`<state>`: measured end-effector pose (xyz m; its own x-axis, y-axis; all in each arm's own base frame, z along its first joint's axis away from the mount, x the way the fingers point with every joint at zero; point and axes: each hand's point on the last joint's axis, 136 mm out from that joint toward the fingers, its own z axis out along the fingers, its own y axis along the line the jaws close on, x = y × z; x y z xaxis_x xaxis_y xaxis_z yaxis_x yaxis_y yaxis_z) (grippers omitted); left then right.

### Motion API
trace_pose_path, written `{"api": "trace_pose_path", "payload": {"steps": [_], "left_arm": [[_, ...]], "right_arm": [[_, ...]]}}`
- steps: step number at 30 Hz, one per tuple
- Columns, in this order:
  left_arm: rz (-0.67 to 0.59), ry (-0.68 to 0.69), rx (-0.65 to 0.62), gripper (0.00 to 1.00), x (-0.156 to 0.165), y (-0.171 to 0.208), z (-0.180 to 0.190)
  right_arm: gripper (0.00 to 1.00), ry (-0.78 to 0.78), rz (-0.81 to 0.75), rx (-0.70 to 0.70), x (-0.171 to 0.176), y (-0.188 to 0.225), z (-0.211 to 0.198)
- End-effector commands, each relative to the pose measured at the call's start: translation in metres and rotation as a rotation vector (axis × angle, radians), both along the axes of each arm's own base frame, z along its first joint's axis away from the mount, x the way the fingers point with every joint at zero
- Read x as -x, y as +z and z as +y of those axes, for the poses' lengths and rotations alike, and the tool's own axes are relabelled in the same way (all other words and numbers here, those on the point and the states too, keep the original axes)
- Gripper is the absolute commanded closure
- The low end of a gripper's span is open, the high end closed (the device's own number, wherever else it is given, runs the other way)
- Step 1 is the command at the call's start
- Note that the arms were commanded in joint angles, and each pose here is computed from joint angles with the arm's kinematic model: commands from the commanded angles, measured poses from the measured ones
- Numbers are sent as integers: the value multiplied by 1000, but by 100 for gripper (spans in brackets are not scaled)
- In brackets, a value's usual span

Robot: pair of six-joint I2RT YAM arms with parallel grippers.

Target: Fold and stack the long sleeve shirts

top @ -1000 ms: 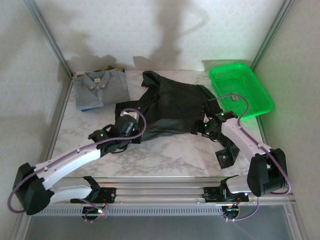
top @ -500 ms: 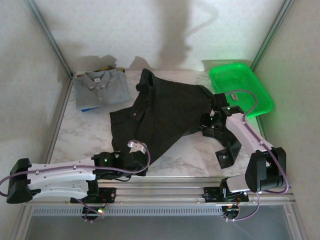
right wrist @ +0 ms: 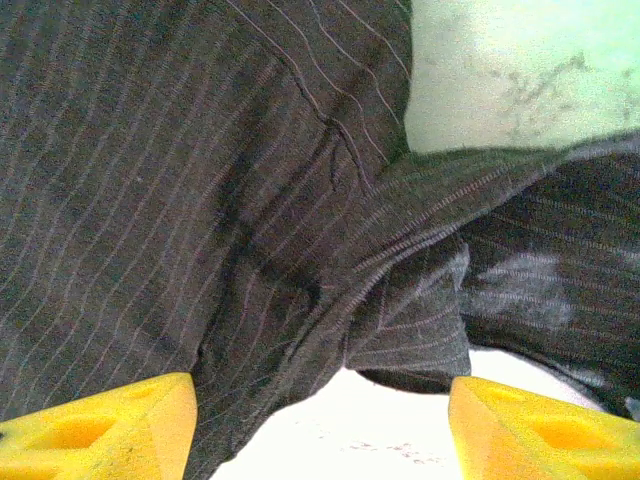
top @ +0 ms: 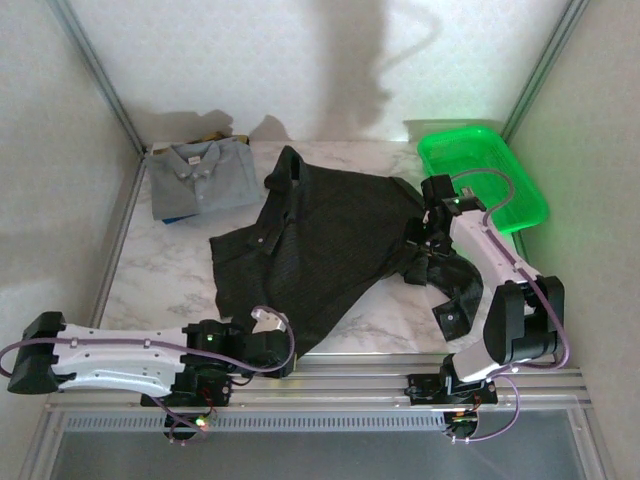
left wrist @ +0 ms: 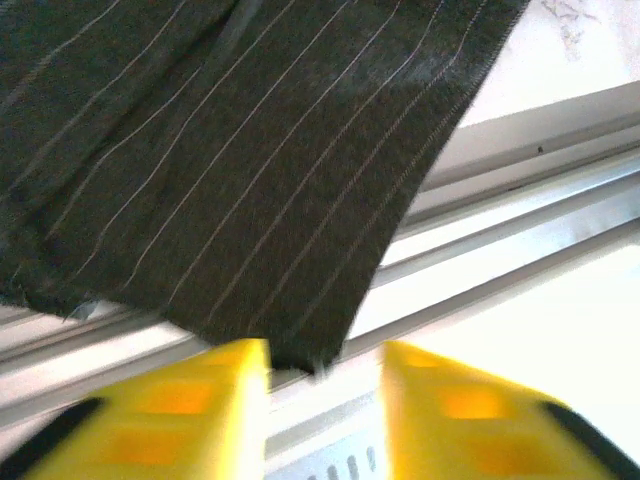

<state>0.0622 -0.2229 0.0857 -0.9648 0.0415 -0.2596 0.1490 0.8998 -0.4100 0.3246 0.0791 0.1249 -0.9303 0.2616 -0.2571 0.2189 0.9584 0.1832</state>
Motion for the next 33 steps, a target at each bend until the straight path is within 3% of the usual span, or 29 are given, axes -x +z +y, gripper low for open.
{"api": "trace_pose_path", "payload": {"steps": [1,2,3,7,11,14,16,20,27,33], "left_arm": [[-23,95,56,28,-11,26,10],[-53,168,100,13,-25,42,12],[-74,242,153,6,-40,58,15],[-72,489,230,4,-95,78,37],[-7,605,89,5,-144,41,63],[4,625,-34,5,-182,20,73],[8,647,-44,4,-209,9,76],[29,702,-111,5,-245,-26,97],[12,678,-287,6,-301,-59,129],[-50,601,-371,6,-344,-77,146]], "right_arm": [[32,72,-38,-28,-16,13,10],[33,98,-35,-58,-21,13,18],[33,124,-28,-88,-27,13,26],[35,228,44,4,-41,-3,45],[37,295,120,295,-47,-30,32],[41,297,188,422,-38,-50,15],[47,275,220,459,-21,-55,2],[57,224,262,413,20,-65,-4],[60,96,365,317,97,-85,-9],[61,40,428,213,123,-104,6]]}}
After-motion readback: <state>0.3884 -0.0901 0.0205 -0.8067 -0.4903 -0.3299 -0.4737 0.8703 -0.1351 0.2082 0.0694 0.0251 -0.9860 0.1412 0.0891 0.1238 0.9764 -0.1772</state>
